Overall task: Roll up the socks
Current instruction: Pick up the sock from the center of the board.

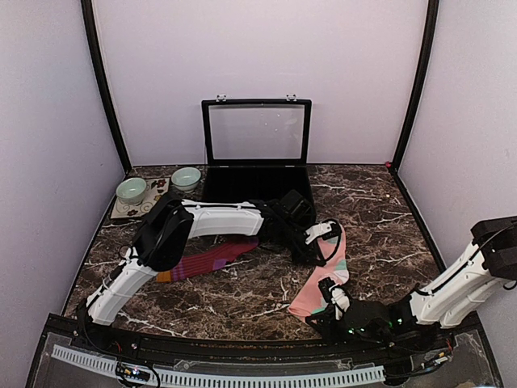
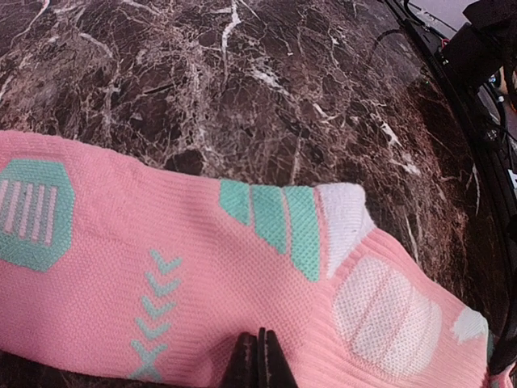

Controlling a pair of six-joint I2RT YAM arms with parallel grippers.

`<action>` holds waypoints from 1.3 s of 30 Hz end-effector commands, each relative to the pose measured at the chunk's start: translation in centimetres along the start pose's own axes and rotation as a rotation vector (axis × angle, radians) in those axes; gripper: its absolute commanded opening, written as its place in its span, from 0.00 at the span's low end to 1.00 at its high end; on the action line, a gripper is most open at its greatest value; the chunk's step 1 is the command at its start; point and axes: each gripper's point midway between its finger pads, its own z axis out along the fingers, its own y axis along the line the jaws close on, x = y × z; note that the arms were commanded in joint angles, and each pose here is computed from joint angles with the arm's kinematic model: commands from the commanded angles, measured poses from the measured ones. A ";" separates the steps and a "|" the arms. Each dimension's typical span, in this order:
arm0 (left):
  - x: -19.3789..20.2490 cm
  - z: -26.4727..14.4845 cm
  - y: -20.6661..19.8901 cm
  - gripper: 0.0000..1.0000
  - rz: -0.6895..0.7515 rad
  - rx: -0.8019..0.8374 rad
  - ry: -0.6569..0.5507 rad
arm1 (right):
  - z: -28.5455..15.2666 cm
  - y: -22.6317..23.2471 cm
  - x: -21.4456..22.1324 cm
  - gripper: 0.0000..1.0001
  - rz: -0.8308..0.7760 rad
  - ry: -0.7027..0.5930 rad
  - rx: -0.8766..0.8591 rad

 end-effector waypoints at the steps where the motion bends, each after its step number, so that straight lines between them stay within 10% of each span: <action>1: -5.2 -3.6 -2.0 0.00 0.074 0.009 -0.100 | -0.5 -3.1 2.5 0.00 -0.029 0.086 0.104; 4: -6.6 -4.9 -1.8 0.00 0.031 0.007 -0.141 | -0.8 -3.2 2.3 0.00 -0.013 0.078 0.098; 9: -6.8 -4.7 1.3 0.61 0.022 -0.144 -0.152 | -1.1 -2.9 2.5 0.00 0.008 0.092 0.075; 17: -6.2 -1.7 4.5 0.97 0.043 -0.231 -0.105 | -1.4 -1.5 2.6 0.00 0.027 0.123 0.016; 33: 1.8 2.6 1.7 0.98 0.064 -0.132 0.167 | -2.8 -1.5 1.8 0.00 0.025 0.106 -0.001; 39: 3.1 3.2 -0.7 0.64 0.052 -0.042 0.186 | -2.9 -1.6 1.9 0.00 0.015 0.108 -0.002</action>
